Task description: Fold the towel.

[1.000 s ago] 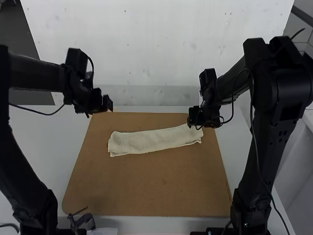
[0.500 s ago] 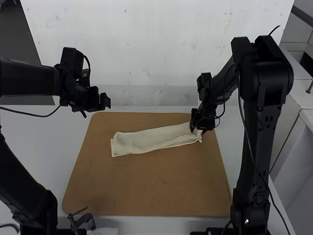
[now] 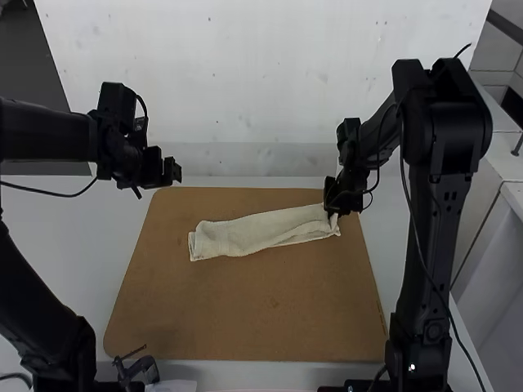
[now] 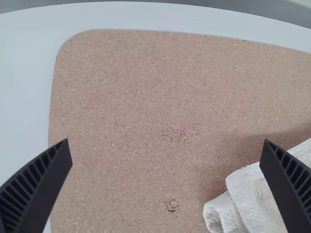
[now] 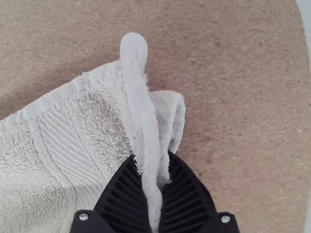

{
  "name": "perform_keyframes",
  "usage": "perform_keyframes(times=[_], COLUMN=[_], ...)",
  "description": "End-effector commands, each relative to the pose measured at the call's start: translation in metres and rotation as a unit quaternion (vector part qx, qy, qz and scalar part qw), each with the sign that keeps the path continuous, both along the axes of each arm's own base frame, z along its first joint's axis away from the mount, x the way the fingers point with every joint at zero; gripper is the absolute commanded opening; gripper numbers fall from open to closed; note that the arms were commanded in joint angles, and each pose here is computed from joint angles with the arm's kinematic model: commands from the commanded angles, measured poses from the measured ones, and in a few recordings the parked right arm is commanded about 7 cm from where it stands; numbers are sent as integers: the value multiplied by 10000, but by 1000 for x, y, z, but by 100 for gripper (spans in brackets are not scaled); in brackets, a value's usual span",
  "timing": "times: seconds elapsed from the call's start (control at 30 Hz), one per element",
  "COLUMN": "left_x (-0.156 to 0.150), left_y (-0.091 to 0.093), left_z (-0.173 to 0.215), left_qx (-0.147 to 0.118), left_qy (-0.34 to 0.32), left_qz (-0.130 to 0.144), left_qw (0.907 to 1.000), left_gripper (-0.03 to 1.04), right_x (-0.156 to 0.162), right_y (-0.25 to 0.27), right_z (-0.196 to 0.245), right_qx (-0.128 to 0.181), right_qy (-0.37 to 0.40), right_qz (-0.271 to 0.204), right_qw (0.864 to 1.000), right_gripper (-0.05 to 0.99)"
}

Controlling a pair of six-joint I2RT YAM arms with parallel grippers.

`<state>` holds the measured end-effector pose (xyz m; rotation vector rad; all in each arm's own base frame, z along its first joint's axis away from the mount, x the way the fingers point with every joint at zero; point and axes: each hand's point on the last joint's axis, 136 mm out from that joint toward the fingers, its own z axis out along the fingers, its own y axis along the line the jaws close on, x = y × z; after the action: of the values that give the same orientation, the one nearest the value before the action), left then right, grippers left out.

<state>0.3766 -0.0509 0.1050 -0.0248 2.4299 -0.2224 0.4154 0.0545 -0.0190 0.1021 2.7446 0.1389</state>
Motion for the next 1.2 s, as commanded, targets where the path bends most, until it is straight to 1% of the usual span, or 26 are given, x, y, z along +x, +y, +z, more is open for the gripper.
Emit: perform_keyframes(times=[0.0, 0.3, 0.4, 0.47, 0.53, 0.6, 0.7, 0.77, 0.8, 0.87, 1.0, 1.07, 1.17], left_x=[-3, -6, -7, -7, -7, -7, -7, -8, -8, -9, -8, -7, -6], left_y=[2, 4, 4, 4, 4, 4, 5, 7, 7, 7, 9, 9, 9], left_z=[-6, -5, -6, -7, -7, -7, -8, -9, -9, -10, -11, -13, -13], left_qx=[49, 53, 49, 50, 55, 55, 61, 67, 67, 68, 67, 75, 69], left_qy=[48, 32, 48, 55, 55, 55, 62, 76, 76, 91, 84, 106, 92], left_qz=[-26, 2, -3, -3, 2, 2, 11, 20, 20, 28, 51, 56, 54], left_qw=[10000, 10000, 10000, 10000, 10000, 10000, 10000, 9999, 9999, 9999, 9999, 9999, 9999], left_gripper=[100, 100, 100, 100, 100, 100, 100, 100, 100, 100, 100, 100, 100], right_x=[4, 18, 22, 23, 22, 21, 19, 16, 13, 6, -13, -20, -25], right_y=[-52, -157, -178, -177, -161, -133, -79, -43, -24, 18, 86, 116, 146], right_z=[27, 64, 71, 73, 72, 71, 72, 71, 73, 75, 79, 81, 83], right_qx=[-159, -493, -547, -534, -523, -486, -358, -401, -441, -391, -432, -351, -373], right_qy=[-224, -562, -520, -453, -384, -375, -394, -385, -402, -423, -482, -514, -563], right_qz=[-383, -904, -1020, -1010, -837, -604, -215, 39, 208, 514, 1085, 1290, 1483], right_qw=[9989, 9931, 9919, 9924, 9944, 9963, 9983, 9984, 9980, 9970, 9920, 9897, 9866], right_gripper=[1, 1, 1, 1, 1, 1, 1, 2, 1, 1, 2, 2, 2])
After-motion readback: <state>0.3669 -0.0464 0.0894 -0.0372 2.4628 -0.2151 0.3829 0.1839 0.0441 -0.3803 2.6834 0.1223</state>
